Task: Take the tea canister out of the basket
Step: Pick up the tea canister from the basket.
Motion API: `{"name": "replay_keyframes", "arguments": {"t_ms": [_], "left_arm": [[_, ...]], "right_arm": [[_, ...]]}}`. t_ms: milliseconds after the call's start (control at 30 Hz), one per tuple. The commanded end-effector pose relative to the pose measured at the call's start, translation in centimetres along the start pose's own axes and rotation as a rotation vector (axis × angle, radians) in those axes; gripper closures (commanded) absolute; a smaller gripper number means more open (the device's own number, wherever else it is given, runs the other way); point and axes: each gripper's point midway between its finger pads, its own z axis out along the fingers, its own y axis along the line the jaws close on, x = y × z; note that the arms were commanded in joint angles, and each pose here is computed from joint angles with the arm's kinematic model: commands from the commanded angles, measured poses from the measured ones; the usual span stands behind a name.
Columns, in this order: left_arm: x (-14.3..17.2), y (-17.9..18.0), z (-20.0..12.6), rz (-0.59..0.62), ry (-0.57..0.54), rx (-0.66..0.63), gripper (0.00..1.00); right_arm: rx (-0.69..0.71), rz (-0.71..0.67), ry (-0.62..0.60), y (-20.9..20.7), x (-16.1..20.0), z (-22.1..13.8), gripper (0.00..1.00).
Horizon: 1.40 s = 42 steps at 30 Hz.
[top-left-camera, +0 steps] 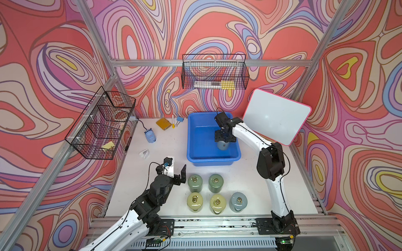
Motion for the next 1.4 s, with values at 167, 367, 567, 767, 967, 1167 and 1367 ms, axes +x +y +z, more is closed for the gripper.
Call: {"name": "replay_keyframes", "arguments": {"t_ms": [167, 367, 567, 767, 967, 1167, 1367], "left_arm": [[0.4, 0.6, -0.1, 0.003, -0.005, -0.027, 0.01], [0.3, 1.4, -0.4, -0.006, -0.021, -0.063, 0.01], [0.3, 1.6, -0.7, -0.013, -0.035, -0.065, 0.01], [0.3, 1.6, -0.7, -0.012, -0.036, -0.063, 0.01], [0.4, 1.7, -0.6, -0.004, -0.036, -0.072, 0.01], [0.5, 1.9, -0.6, 0.006, -0.036, -0.083, 0.01], [0.5, 1.9, -0.6, 0.007, -0.036, -0.085, 0.01]], "right_arm": [[-0.084, 0.006, -0.177, -0.1, -3.2, -10.4, 0.37], [-0.095, -0.006, -0.216, -0.7, -2.0, -15.0, 0.37], [-0.089, -0.014, -0.242, -1.8, 0.5, -19.0, 0.37], [-0.079, -0.020, -0.239, -3.3, 4.3, -21.5, 0.37], [-0.069, -0.010, -0.226, -5.0, 8.1, -22.7, 0.37], [-0.057, -0.002, -0.197, -6.5, 11.4, -22.7, 0.37], [-0.050, 0.005, -0.164, -7.3, 13.7, -21.9, 0.37]]}}
